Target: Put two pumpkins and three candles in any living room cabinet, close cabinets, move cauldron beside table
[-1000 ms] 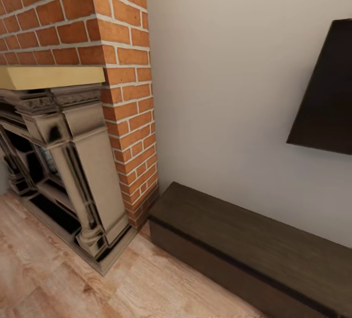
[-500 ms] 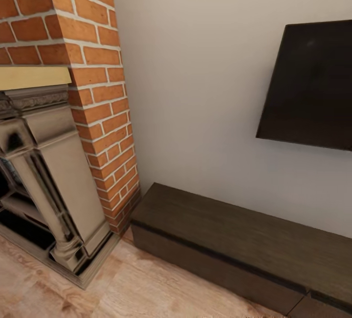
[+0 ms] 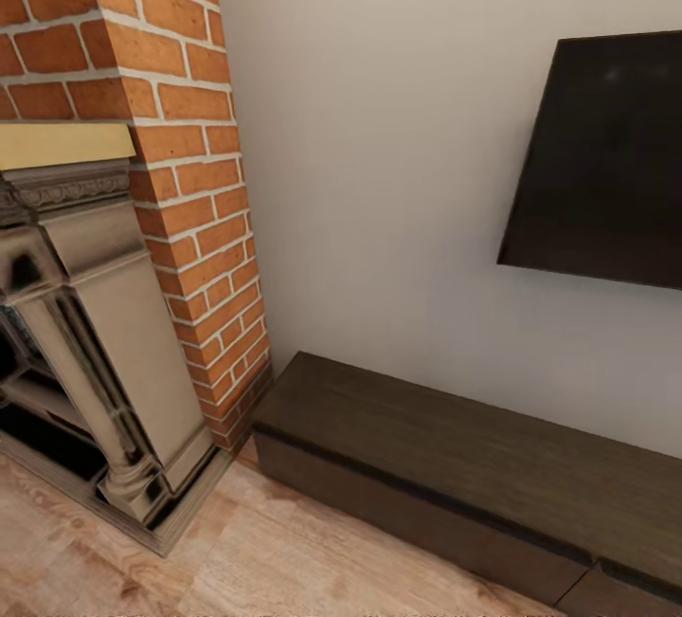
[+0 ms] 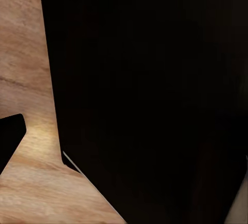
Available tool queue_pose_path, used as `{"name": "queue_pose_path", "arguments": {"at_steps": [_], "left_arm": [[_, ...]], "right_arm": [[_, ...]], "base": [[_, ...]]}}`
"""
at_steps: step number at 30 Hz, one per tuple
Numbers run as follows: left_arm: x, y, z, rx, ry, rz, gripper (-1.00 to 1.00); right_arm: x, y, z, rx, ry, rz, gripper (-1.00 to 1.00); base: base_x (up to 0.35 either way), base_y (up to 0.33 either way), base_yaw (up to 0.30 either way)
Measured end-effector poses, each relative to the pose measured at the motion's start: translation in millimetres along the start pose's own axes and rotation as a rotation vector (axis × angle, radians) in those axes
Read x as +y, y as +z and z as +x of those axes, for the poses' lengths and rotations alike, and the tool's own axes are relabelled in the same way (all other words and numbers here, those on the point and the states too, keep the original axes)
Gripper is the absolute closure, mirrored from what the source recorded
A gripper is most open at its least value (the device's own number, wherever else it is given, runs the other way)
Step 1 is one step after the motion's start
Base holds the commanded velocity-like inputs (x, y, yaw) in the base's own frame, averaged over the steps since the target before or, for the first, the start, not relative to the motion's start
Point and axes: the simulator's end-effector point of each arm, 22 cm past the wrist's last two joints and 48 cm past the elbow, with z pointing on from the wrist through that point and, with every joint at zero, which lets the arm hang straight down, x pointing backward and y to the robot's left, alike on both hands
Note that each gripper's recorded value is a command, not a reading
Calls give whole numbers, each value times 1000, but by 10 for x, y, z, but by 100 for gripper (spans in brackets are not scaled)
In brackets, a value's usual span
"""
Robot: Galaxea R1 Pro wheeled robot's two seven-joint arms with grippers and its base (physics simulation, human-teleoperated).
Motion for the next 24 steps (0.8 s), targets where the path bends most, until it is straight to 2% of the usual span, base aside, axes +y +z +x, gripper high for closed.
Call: {"name": "queue_pose_path", "arguments": {"at_steps": [4,11,24], "left_arm": [[0,0,22,6,0,0,-100],[0,0,59,15,0,0,-100],[1,-1,100,26,-1,0,-100]], "right_arm": [[-6,0,22,6,1,0,-100],[-18,-1,59,15,1,1,-100],[-25,-2,104,27,1,0,-100]], "base": [[0,0,-20],[0,21,-152],[0,248,-249]]}}
